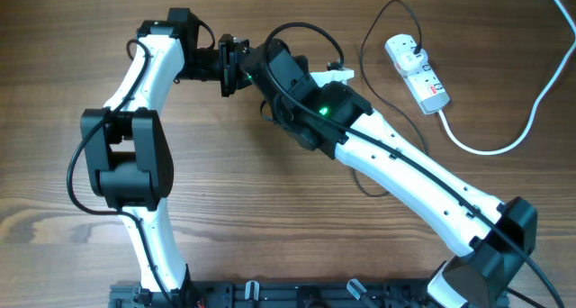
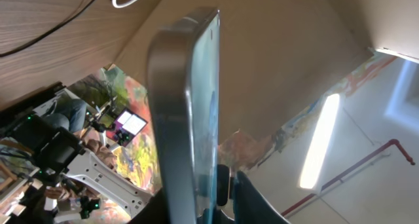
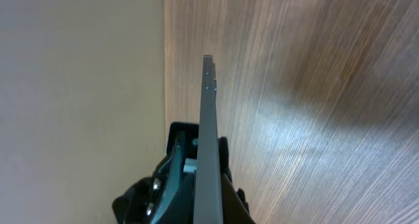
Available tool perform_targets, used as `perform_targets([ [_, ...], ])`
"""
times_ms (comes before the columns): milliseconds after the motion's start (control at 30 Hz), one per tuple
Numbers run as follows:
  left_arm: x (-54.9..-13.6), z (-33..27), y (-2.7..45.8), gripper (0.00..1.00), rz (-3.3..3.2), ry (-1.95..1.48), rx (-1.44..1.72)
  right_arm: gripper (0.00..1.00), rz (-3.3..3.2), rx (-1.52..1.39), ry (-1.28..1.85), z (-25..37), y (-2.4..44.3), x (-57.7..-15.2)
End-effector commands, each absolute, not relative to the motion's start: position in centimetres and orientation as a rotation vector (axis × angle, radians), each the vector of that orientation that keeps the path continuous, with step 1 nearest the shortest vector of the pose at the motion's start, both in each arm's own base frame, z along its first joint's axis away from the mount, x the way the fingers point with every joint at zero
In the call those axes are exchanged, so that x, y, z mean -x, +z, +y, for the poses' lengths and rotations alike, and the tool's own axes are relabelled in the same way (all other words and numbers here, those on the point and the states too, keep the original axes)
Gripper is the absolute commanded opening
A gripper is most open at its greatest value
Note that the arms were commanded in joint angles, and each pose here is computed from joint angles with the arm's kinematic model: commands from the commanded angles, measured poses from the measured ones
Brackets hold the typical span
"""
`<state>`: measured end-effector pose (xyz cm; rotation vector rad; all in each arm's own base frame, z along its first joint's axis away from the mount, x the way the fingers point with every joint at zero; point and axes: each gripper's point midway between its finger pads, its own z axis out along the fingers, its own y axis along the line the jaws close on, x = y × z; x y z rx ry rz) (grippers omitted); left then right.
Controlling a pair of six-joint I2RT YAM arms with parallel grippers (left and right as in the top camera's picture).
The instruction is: Plug charger to phone and switch on socket
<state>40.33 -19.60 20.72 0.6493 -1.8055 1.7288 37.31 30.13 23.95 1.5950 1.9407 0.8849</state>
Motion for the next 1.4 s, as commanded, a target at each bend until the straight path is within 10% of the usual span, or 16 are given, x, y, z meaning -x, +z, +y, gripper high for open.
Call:
perform_targets([
  [0,-40.3,-19.4,23.0,0.18,-1.818,1.793,-0.596,0.07,2.011,-1.533,0.902,31.3,23.8,-37.1],
  [67,-40.3,-19.4,23.0,0.04,-1.818,1.793,-0.596,0.14,2.026,-1.498,0.894,31.3,23.8,-37.1],
  [400,-40.5,-19.4,23.0,0.04,-1.845,1.811,-0.569,0.66,2.050,-1.351,0.889,30.7,25.9,-37.1],
  [767,-41.6,-18.8,18.2,0.04,-2.181,1.627,-0.618,0.97,2.028,-0.785,0.522,20.8,34.2,-35.9],
  [1367,-42.3,-13.1,9.6,0.04,-2.834,1.005,-0.537,1.00,2.938,-0.458,0.077,11.7,10.3,-33.6],
])
